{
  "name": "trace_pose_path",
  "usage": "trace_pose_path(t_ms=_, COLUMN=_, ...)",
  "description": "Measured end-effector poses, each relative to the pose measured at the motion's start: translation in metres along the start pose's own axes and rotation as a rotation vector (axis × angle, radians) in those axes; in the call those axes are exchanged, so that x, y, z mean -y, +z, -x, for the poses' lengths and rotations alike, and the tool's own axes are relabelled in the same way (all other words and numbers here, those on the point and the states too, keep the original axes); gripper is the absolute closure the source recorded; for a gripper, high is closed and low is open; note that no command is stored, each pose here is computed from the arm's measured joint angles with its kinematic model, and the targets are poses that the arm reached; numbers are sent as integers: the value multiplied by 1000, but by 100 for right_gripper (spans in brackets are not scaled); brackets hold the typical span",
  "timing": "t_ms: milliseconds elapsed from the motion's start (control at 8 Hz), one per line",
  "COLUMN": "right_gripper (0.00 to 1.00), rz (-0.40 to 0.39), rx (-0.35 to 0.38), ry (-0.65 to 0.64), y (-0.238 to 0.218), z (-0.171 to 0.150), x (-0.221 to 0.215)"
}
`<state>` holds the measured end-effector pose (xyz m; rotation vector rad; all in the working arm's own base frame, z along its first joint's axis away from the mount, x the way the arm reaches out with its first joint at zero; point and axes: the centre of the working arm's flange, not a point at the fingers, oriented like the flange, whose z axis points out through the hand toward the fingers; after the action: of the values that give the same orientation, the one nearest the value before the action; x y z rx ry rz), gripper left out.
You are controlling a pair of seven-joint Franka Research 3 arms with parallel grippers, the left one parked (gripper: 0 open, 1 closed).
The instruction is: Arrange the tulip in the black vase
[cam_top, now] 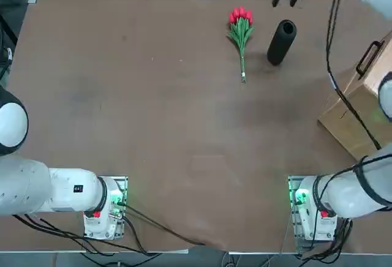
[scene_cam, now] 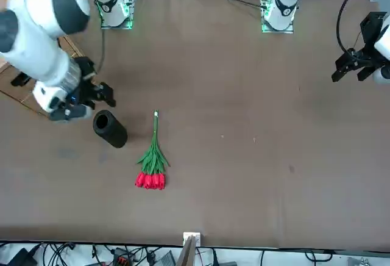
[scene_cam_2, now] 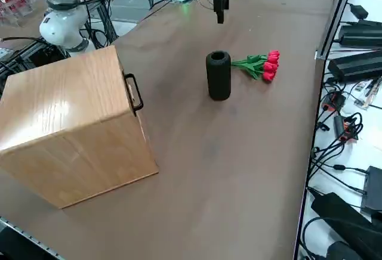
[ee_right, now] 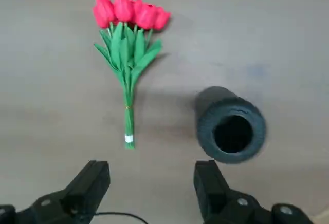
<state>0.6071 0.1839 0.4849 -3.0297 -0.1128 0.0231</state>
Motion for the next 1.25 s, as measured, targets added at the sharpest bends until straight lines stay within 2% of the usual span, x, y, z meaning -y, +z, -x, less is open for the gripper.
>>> trace_pose_path(t_ms=500, right_gripper=0, rz=18, rx=48, ry=-33, y=80, z=-11, x=46)
trace_pose_path(t_ms=875, right_gripper=0, rz=31, rx=82, ry=-40, y=116, z=-12, x=59)
trace_pose_path(t_ms=1250, right_gripper=0, rz=38, rx=81, ry=-19, y=148, z=-13, x=77)
